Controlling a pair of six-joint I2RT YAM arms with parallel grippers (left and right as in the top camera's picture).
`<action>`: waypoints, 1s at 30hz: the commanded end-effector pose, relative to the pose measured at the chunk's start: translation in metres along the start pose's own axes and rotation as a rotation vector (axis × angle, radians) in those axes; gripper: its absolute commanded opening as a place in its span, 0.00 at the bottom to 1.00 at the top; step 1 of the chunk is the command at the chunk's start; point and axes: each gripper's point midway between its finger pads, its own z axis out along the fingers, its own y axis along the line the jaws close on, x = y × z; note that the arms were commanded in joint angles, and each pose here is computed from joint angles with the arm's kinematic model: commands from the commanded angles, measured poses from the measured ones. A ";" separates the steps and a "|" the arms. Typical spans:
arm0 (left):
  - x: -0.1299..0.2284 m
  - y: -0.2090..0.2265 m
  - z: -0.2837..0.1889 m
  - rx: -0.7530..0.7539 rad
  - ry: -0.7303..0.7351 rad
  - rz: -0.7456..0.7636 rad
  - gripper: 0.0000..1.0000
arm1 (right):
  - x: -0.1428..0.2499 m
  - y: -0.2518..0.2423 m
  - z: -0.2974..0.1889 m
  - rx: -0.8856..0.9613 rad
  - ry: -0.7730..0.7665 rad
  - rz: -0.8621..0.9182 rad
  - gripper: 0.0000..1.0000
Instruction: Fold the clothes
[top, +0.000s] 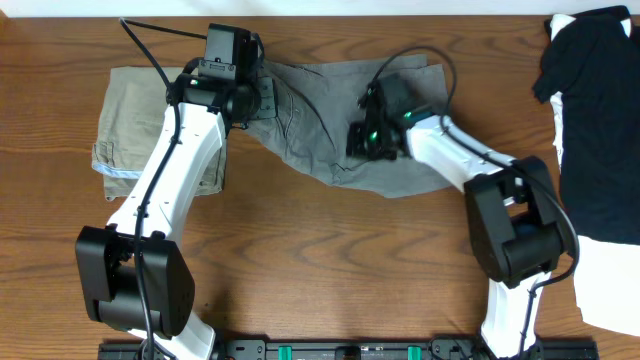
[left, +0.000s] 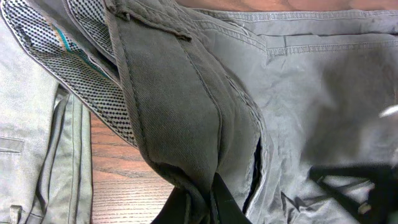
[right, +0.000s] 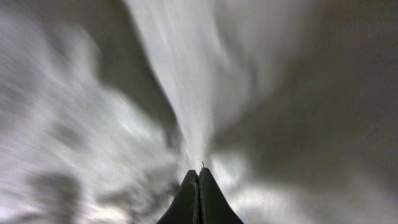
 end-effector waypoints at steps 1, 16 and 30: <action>-0.019 -0.011 -0.022 0.021 -0.068 0.019 0.06 | -0.035 0.017 -0.032 -0.084 -0.100 -0.043 0.01; -0.030 -0.025 -0.056 0.052 -0.147 0.041 0.06 | -0.038 0.029 0.026 -0.080 -0.157 -0.080 0.01; -0.029 -0.027 -0.062 0.055 -0.149 0.044 0.06 | -0.048 0.036 0.040 -0.164 -0.161 -0.106 0.01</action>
